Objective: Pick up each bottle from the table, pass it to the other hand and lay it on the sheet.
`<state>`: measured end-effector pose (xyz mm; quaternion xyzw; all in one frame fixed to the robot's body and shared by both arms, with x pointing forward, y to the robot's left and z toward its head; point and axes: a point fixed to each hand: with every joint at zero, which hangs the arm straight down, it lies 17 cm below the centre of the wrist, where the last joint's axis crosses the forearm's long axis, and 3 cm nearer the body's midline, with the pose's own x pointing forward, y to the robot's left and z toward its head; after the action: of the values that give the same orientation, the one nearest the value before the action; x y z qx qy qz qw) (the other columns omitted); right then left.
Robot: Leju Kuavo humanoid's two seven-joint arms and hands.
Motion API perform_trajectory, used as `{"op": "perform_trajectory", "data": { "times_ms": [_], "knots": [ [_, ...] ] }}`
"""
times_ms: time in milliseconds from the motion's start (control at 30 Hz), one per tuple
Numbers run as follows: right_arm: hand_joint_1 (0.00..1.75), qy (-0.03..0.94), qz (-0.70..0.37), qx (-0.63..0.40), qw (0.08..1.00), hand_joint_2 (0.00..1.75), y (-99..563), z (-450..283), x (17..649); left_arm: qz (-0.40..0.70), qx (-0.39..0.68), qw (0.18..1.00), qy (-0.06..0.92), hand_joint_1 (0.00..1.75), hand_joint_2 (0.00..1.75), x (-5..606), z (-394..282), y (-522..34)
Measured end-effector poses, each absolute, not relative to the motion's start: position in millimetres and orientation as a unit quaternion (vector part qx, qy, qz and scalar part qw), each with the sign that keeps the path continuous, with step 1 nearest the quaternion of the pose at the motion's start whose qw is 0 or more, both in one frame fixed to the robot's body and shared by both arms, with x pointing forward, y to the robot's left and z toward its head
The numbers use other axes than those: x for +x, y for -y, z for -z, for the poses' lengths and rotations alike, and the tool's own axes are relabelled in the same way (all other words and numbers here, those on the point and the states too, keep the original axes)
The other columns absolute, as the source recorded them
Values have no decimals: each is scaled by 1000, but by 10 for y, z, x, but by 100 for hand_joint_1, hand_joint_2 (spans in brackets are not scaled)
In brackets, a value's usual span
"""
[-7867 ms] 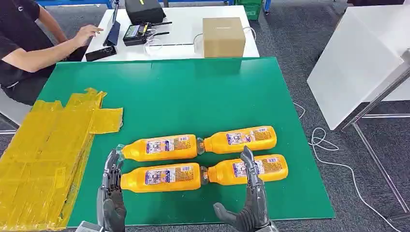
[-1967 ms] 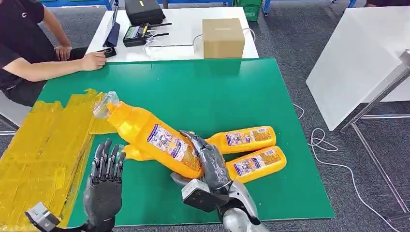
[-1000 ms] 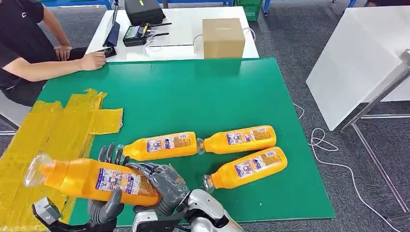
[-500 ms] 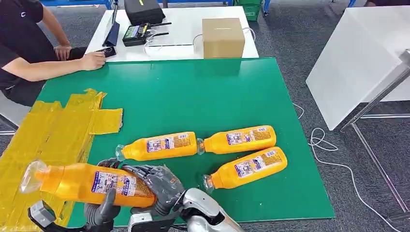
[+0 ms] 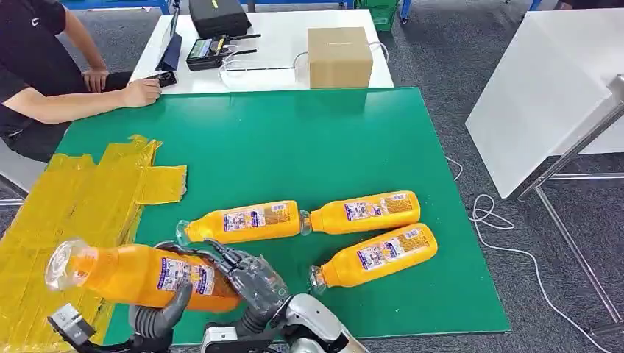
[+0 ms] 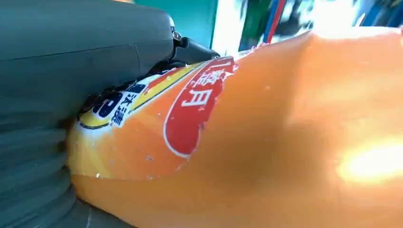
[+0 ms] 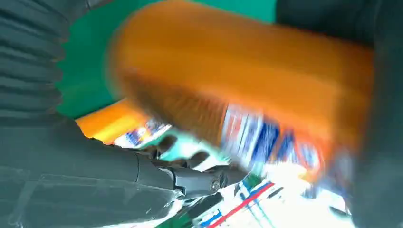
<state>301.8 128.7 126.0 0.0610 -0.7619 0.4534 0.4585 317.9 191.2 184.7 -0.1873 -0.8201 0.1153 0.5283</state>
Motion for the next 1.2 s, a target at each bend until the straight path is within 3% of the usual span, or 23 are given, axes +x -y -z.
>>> {"op": "perform_trajectory", "data": {
  "times_ms": [233, 600, 933, 1200],
  "knots": [
    [0, 790, -387, 31, 475, 0, -810, -1606, 3391, -19, 170, 475, 863, 175, 175, 3326, -2126, -2475],
    [0, 810, -353, 24, 469, 0, -429, -1866, 3659, 180, 472, 388, 771, 175, 175, 3468, -2108, -2896],
    [0, 818, -352, 40, 454, 0, -351, -1998, 3781, 393, 562, 340, 644, 175, 175, 3494, -1240, -3408],
    [0, 819, -361, 47, 444, 0, -386, -2032, 3822, 441, 579, 352, 588, 175, 175, 3478, -916, -4153]
  ]
}}
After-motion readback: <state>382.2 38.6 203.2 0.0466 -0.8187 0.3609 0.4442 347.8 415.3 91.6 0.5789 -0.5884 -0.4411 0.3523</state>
